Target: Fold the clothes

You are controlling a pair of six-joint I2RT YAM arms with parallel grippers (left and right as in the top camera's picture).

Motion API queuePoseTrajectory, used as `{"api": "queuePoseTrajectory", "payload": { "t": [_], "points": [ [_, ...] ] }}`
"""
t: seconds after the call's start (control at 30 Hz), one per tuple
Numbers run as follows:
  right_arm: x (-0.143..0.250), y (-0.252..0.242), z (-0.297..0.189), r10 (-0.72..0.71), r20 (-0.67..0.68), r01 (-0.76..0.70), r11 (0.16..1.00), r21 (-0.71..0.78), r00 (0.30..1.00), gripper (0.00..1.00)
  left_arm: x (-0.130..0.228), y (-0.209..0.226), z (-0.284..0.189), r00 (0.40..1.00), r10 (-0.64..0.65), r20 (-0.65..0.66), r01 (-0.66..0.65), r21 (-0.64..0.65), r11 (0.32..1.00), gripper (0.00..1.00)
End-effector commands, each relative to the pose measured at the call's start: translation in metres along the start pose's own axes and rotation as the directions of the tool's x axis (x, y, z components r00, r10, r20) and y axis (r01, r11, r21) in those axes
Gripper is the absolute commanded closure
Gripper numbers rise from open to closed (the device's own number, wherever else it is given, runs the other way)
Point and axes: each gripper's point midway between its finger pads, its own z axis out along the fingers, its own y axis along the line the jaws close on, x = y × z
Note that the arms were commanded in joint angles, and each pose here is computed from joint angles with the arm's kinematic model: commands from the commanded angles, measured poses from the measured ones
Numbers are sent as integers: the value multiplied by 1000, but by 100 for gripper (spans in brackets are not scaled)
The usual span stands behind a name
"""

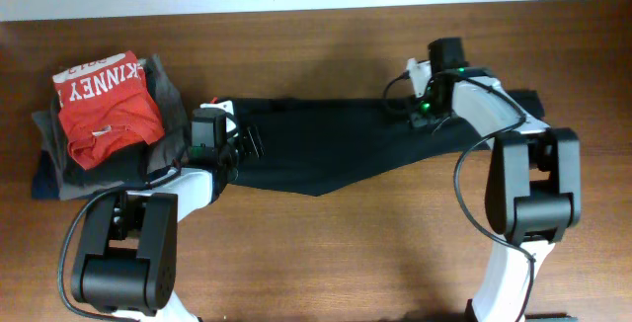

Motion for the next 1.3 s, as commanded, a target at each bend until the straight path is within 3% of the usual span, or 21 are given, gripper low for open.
{"api": "queuePoseTrajectory", "payload": {
  "t": [0.0, 0.1, 0.17, 0.37, 0.5, 0.57, 0.77, 1.07, 1.17, 1.27],
  "points": [
    [-3, -27, 2, 54, 30, -55, 997, 48, 998, 39, 18, 14, 5, 999, -1, -51, -2, -49, 999, 37],
    [-13, -46, 0, 76, 89, -82, 994, 70, 993, 38, 18, 16, 5, 999, -2, -53, -1, -57, 998, 38],
    [-17, -56, -2, 88, 113, -98, 992, 82, 990, 31, 19, 16, 5, 999, -2, -54, -1, -58, 998, 37],
    [1, -99, -25, 205, 96, -217, 965, 148, 974, 25, 14, 19, 4, 999, -2, -36, -1, -73, 997, 32],
    [7, -145, -78, 403, 196, -434, 887, 158, 894, 18, 12, 19, 4, 1000, 0, -26, -2, -69, 998, 32],
    [16, -162, -103, 478, 232, -505, 860, 74, 847, 16, 13, 19, 4, 999, -1, -33, -1, -71, 997, 32],
    [53, -164, -91, 453, 130, -457, 889, 2, 882, 16, 17, 21, 4, 999, -5, -49, 1, -78, 997, 32],
    [68, -147, -64, 425, 32, -425, 905, -19, 905, 18, 21, 22, 4, 998, -9, -65, 4, -85, 996, 32],
    [69, -146, -64, 426, 27, -426, 905, -20, 904, 32, 21, 22, 4, 998, -9, -65, 4, -84, 996, 32],
    [72, -144, -62, 427, 18, -427, 904, -22, 904, 82, 21, 22, 4, 998, -10, -65, 4, -84, 996, 32]
  ]
}}
